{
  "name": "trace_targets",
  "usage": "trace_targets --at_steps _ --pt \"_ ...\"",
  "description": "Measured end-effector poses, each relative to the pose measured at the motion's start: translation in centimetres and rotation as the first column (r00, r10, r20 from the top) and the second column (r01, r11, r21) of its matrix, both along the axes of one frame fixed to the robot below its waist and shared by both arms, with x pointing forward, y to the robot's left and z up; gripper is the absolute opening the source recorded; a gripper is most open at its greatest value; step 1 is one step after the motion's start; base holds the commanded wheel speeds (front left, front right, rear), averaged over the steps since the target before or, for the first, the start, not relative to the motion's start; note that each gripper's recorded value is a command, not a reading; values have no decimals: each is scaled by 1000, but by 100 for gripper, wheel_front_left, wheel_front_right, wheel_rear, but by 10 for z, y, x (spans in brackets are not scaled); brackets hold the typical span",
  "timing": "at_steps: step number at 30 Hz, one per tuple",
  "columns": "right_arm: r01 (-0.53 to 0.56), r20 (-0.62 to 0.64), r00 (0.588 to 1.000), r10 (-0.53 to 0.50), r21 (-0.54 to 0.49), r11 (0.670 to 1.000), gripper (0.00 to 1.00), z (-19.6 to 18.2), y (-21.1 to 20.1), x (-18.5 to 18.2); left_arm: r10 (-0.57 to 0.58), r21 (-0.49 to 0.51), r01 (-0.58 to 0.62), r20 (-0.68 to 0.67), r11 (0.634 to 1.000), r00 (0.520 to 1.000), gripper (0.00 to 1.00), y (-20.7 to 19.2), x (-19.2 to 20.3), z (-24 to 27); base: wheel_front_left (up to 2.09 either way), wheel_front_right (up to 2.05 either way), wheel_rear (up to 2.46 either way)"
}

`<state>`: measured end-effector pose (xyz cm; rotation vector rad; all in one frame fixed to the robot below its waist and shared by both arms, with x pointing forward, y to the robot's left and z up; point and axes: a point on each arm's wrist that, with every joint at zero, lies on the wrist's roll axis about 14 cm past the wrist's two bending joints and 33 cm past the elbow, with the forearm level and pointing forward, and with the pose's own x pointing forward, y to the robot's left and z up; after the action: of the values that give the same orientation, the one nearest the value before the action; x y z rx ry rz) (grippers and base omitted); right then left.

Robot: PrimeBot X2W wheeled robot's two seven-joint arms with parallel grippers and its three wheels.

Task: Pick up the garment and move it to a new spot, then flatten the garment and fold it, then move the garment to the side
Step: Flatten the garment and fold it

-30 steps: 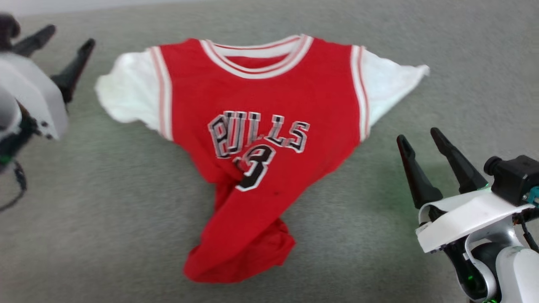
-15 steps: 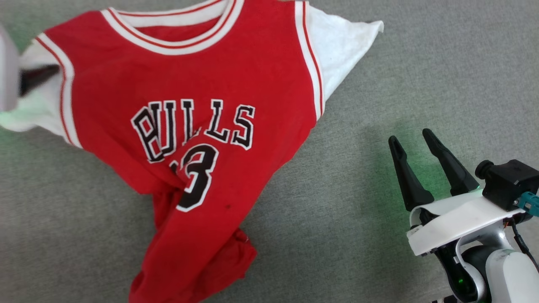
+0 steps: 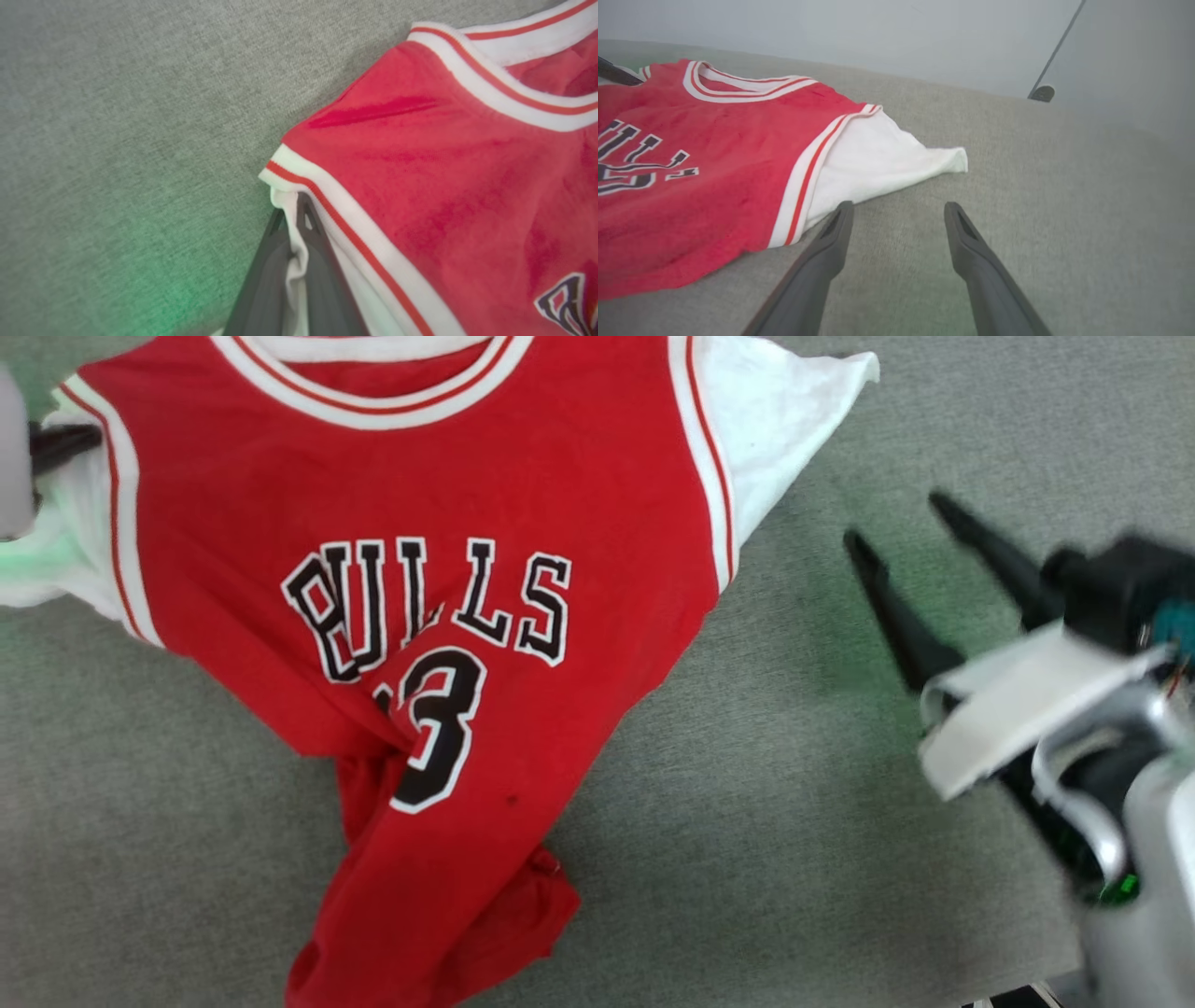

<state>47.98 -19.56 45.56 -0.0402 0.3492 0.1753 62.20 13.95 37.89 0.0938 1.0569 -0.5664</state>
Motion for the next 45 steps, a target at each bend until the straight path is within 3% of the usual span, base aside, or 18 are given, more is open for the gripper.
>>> trace_targets --at_steps 4,10,15,17,22,27,28,29,36,41,45 --pt "-76 -48 996 73 -77 994 100 11 -2 32 -7 -11 7 14 1000 1000 0 -3 -1 4 0 0 0" --pt "-114 -159 983 93 -132 985 100 14 -15 79 -23 -17 24 36 1000 999 0 -6 -2 8 0 0 0" --pt "-173 -327 938 114 -157 972 100 -11 -13 96 -21 -31 23 50 999 999 0 -7 -3 7 0 0 0" --pt "-181 -386 914 122 -120 976 100 -20 -9 100 -18 -39 20 52 999 998 0 -7 -3 6 0 0 0" --pt "-238 -544 825 154 -88 967 100 -53 2 93 -15 -47 18 61 999 998 0 -5 -3 4 0 0 0" --pt "-267 -559 808 188 -61 962 100 -60 11 95 -5 -58 9 64 998 998 0 -3 -5 3 0 0 0" --pt "-266 -560 806 189 -58 962 42 -61 11 95 -2 -65 6 64 998 998 0 -3 -6 4 0 0 0" --pt "-264 -558 808 189 -56 963 0 -61 10 96 2 -72 2 65 997 998 0 -4 -6 5 0 0 0" --pt "-256 -509 839 192 -57 965 0 -56 13 102 31 -117 -20 91 993 995 0 -6 -12 13 0 0 0" --pt "-225 -360 914 186 -71 972 0 -23 14 121 73 -165 -41 196 985 978 0 -7 -10 32 0 0 0" --pt "-140 -209 970 125 -58 988 0 22 -1 141 162 -261 -75 331 962 929 0 -6 3 76 0 0 0"
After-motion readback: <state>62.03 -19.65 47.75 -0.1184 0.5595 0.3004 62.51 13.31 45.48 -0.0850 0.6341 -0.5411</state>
